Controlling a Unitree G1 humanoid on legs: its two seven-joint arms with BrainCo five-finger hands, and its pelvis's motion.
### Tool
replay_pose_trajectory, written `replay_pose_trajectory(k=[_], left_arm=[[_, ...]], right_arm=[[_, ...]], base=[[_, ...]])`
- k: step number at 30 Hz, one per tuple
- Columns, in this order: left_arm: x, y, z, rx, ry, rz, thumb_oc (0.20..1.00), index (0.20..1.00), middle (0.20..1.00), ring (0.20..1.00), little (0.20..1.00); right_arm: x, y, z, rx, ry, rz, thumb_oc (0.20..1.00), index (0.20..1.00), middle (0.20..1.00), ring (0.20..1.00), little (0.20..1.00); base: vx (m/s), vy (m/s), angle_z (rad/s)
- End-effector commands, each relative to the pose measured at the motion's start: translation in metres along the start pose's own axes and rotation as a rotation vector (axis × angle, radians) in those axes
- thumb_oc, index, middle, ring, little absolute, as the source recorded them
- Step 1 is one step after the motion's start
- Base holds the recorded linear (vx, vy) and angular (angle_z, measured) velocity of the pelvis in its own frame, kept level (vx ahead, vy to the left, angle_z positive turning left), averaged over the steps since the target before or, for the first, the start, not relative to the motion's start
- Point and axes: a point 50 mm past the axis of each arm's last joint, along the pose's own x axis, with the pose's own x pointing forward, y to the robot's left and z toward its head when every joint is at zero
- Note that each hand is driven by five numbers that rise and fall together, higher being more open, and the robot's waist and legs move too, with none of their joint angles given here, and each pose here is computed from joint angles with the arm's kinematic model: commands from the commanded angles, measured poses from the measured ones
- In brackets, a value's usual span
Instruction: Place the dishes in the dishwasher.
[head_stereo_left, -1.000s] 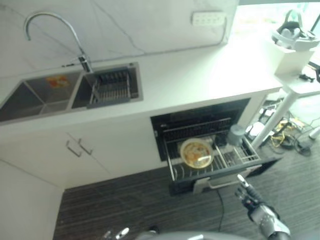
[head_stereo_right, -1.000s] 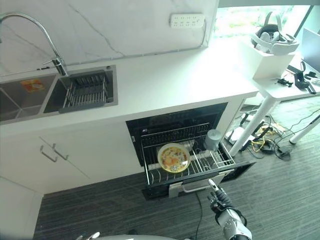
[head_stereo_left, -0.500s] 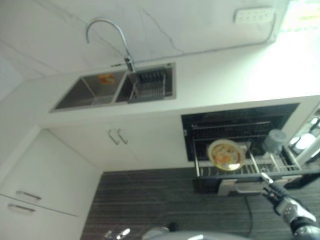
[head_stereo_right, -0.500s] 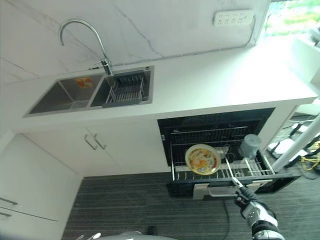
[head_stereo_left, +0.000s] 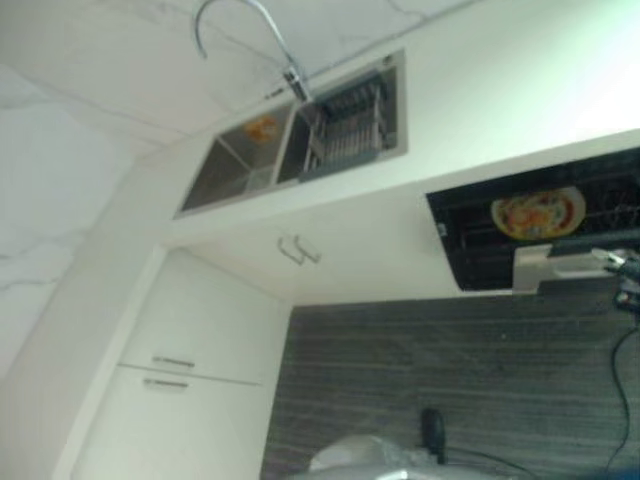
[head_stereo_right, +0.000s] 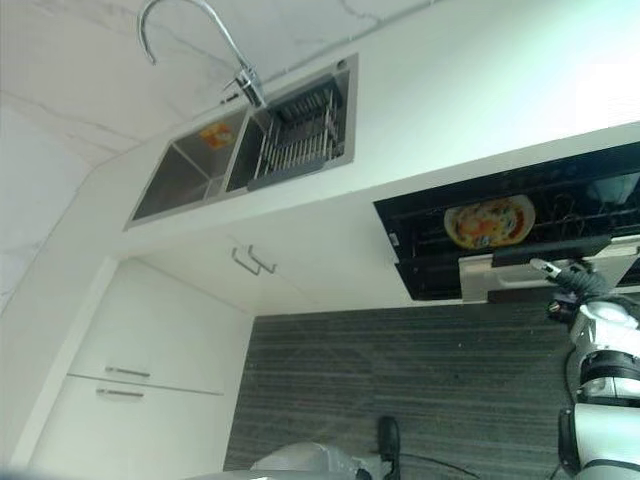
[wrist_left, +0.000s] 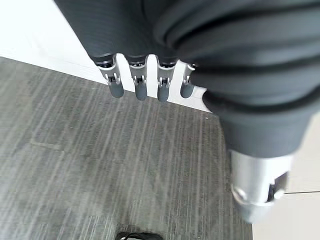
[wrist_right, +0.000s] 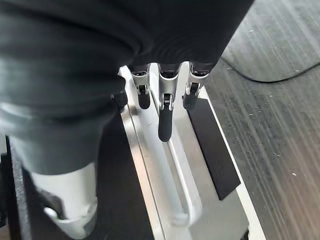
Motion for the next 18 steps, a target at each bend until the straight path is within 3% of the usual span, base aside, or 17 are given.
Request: replay_pose_trajectory(k=[1, 6, 10, 17, 18], left_arm=[[0.005, 0.016, 0.04, 0.1, -0.087, 0.001, 1.0, 1.0, 1.0, 1.0, 1.0], [-0.002, 0.035, 0.043, 0.143, -0.058, 0.041, 1.0, 1.0, 1.0, 1.0, 1.0], [-0.008, 0.044, 0.035, 0.184, -0.039, 0.044, 1.0, 1.0, 1.0, 1.0, 1.0], [-0.012, 0.051, 0.041, 0.205, -0.065, 0.034, 1.0, 1.0, 1.0, 1.0, 1.0], [-0.013, 0.052, 0.046, 0.203, -0.083, 0.033, 1.0, 1.0, 1.0, 1.0, 1.0]], right_arm=[[-0.026, 0.002, 0.145, 0.014, -0.508, 0.0, 1.0, 1.0, 1.0, 1.0, 1.0], [-0.055, -0.027, 0.211, 0.019, -0.664, -0.11, 1.0, 1.0, 1.0, 1.0, 1.0], [-0.073, -0.044, 0.237, -0.006, -0.751, -0.176, 1.0, 1.0, 1.0, 1.0, 1.0], [-0.064, -0.041, 0.224, -0.082, -0.674, -0.115, 1.0, 1.0, 1.0, 1.0, 1.0], [-0.047, -0.026, 0.194, -0.096, -0.551, 0.009, 1.0, 1.0, 1.0, 1.0, 1.0]], base=[[0.06, 0.073, 0.43], [0.06, 0.014, 0.35], [0.09, -0.082, 0.14], [-0.01, -0.07, 0.0], [-0.11, -0.016, -0.01]])
